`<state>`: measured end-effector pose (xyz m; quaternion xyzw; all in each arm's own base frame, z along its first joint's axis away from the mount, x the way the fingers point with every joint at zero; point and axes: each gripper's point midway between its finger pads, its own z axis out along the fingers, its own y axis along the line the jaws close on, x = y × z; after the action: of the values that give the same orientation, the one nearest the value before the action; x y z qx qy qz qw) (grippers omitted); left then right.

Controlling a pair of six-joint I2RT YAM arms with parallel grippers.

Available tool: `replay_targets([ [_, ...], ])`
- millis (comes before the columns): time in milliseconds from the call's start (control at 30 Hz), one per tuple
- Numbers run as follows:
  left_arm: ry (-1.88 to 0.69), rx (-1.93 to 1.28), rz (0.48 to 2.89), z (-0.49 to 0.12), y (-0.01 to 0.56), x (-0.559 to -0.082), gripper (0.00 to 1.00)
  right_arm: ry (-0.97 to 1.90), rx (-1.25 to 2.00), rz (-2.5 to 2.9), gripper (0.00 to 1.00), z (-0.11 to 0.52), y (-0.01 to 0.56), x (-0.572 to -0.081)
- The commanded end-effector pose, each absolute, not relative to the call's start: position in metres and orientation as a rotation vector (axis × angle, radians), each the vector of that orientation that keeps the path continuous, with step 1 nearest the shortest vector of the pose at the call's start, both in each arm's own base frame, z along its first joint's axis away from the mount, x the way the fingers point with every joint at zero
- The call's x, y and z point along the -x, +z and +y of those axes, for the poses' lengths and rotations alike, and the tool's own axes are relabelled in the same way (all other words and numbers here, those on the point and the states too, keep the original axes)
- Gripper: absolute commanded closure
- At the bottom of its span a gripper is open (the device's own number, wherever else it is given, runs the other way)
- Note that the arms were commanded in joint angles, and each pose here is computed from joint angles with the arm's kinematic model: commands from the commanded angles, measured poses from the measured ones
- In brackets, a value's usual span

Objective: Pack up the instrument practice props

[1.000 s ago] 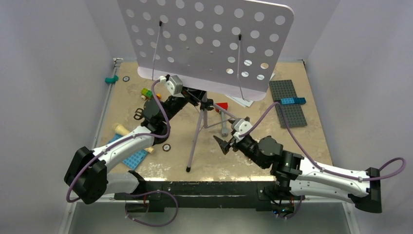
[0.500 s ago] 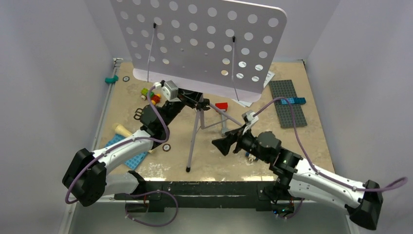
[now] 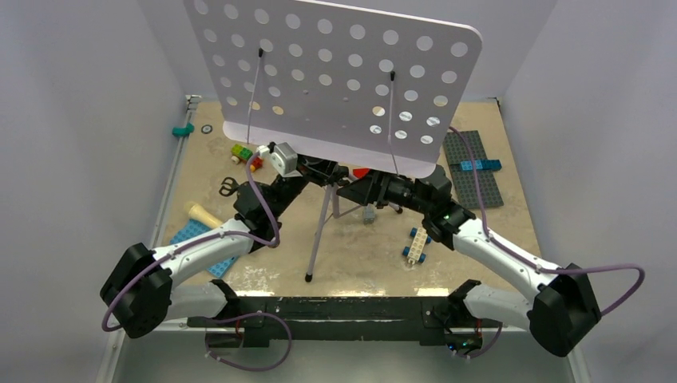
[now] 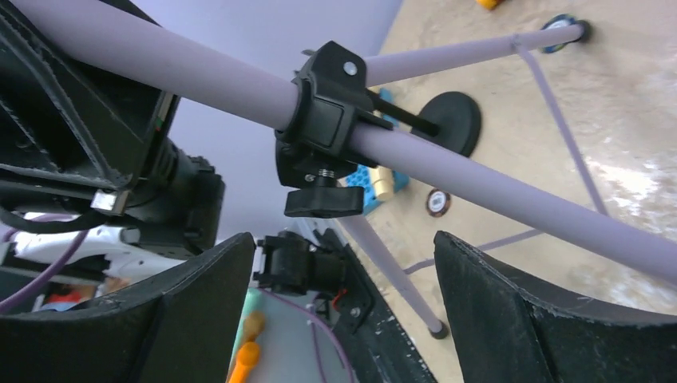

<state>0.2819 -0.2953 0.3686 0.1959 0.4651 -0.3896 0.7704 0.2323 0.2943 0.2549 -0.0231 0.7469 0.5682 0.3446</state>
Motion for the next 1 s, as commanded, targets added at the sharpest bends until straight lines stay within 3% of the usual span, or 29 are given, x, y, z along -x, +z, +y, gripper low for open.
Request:
replay_targets([
  [0,-0.857,-0.518,1.351,-0.31,0.265,-0.281,1.0,1.653,0.117,1.831,0.14,0.306,0.298,-0.225],
  [400,-0.864,-0.525,1.338,-0.31,0.27,-0.279,1.0,1.694,0.093,1.831,0.38,0.313,0.3,-0.246],
  [667,-0.858,-0.526,1.347,-0.309,0.267,-0.279,1.0,1.712,0.12,1.803,0.38,0.313,0.316,-0.253],
  [733,-0.854,-0.522,1.343,-0.308,0.269,-0.279,1.0,1.702,0.141,1.814,0.45,0.314,0.314,-0.254],
  [867,-0.852,-0.521,1.331,-0.308,0.274,-0.279,1.0,1.658,0.198,1.819,0.73,0.315,0.31,-0.254],
  [967,-0.853,-0.523,1.33,-0.308,0.278,-0.279,1.0,1.601,0.266,1.827,0.83,0.313,0.304,-0.252],
])
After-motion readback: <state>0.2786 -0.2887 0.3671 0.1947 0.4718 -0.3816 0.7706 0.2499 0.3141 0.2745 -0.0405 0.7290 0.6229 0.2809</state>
